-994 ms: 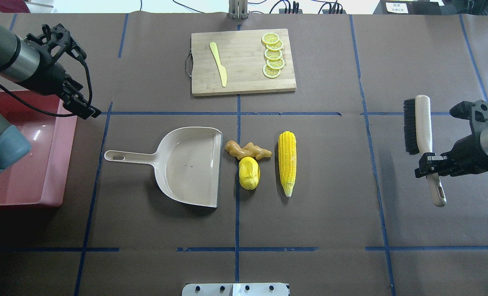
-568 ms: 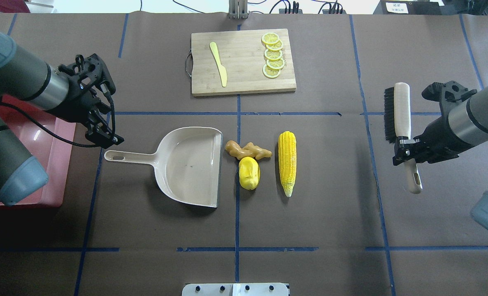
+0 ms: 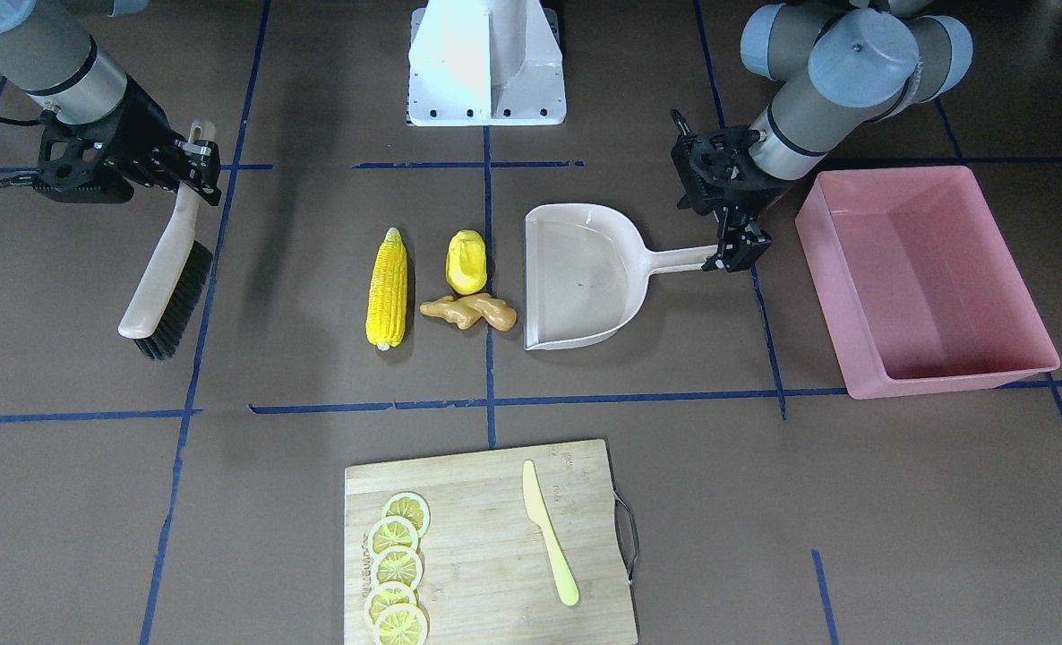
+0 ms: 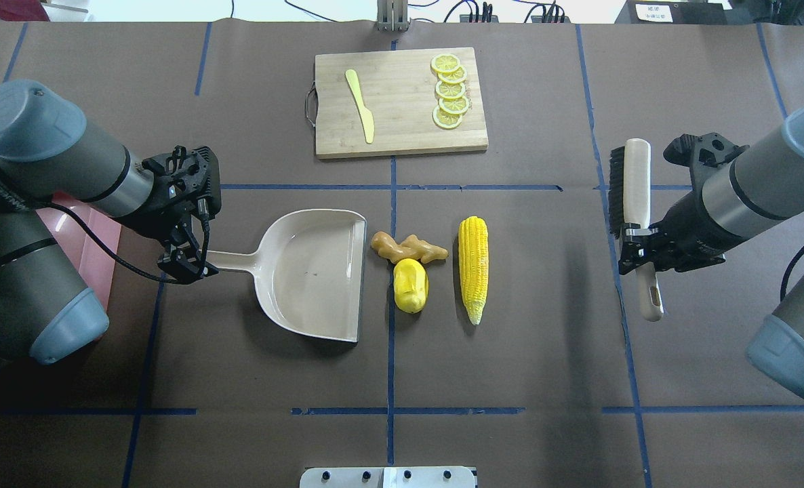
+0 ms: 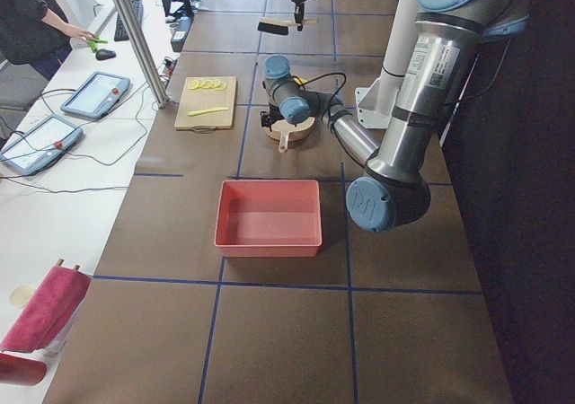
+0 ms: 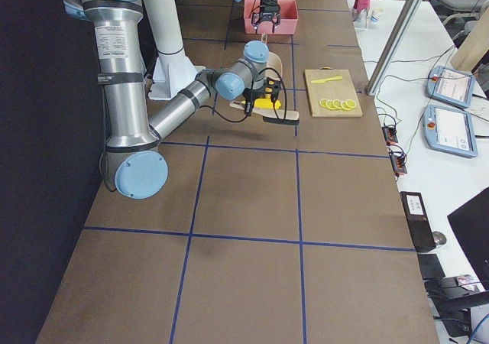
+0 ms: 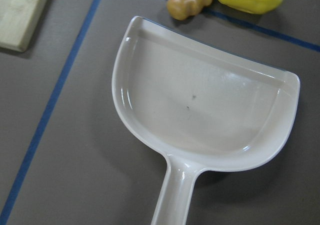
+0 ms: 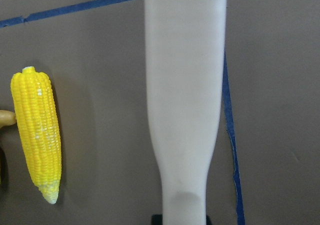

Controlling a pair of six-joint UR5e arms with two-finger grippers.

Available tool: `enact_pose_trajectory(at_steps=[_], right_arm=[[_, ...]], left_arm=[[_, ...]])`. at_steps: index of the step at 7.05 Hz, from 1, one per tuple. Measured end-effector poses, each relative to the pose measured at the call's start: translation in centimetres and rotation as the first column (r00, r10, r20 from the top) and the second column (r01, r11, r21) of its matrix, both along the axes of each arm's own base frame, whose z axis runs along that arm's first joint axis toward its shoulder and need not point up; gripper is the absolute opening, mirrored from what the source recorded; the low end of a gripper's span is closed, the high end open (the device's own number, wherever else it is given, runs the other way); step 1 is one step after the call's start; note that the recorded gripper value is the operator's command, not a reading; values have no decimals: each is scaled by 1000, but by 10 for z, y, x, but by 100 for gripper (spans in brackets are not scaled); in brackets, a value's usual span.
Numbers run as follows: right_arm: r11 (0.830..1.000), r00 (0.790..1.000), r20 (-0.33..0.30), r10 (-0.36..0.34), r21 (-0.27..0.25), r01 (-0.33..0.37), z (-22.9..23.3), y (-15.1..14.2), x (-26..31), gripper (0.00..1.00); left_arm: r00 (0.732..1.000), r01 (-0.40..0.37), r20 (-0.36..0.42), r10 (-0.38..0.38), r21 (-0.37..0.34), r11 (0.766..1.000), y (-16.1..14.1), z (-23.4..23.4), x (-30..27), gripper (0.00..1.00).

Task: Sweep and dump trash into bin
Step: 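Grasp the dustpan handle with the left gripper while the right gripper grasps the brush handle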

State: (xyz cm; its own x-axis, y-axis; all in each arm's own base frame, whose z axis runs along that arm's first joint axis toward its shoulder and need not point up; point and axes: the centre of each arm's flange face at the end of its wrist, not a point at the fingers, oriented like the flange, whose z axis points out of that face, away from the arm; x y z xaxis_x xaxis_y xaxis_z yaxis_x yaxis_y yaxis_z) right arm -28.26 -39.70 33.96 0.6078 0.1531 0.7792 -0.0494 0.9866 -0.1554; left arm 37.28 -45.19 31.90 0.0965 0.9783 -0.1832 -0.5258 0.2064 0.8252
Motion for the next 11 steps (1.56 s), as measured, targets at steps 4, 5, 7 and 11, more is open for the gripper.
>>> enact_pose_trajectory(at_steps=[4,5,7,11], right_arm=[[1000,1000,7,-12,-11,12,-6,5,-13,0],[1000,1000,7,-15,-11,15,-6,6,-14,0],[1000,1000,6,-16,-13,16,-6,6,-15,0],[997,996,-38,-80,-10,80,-22,24,-65,0]], left_arm=[[997,-69,28,68,47,997,-2,15,27,99],[996,-84,34,83,43,996,-2,17,40,99],[993,-107,43,106,34,994,-1,22,60,99],[989,-146,38,145,38,989,13,22,80,99]])
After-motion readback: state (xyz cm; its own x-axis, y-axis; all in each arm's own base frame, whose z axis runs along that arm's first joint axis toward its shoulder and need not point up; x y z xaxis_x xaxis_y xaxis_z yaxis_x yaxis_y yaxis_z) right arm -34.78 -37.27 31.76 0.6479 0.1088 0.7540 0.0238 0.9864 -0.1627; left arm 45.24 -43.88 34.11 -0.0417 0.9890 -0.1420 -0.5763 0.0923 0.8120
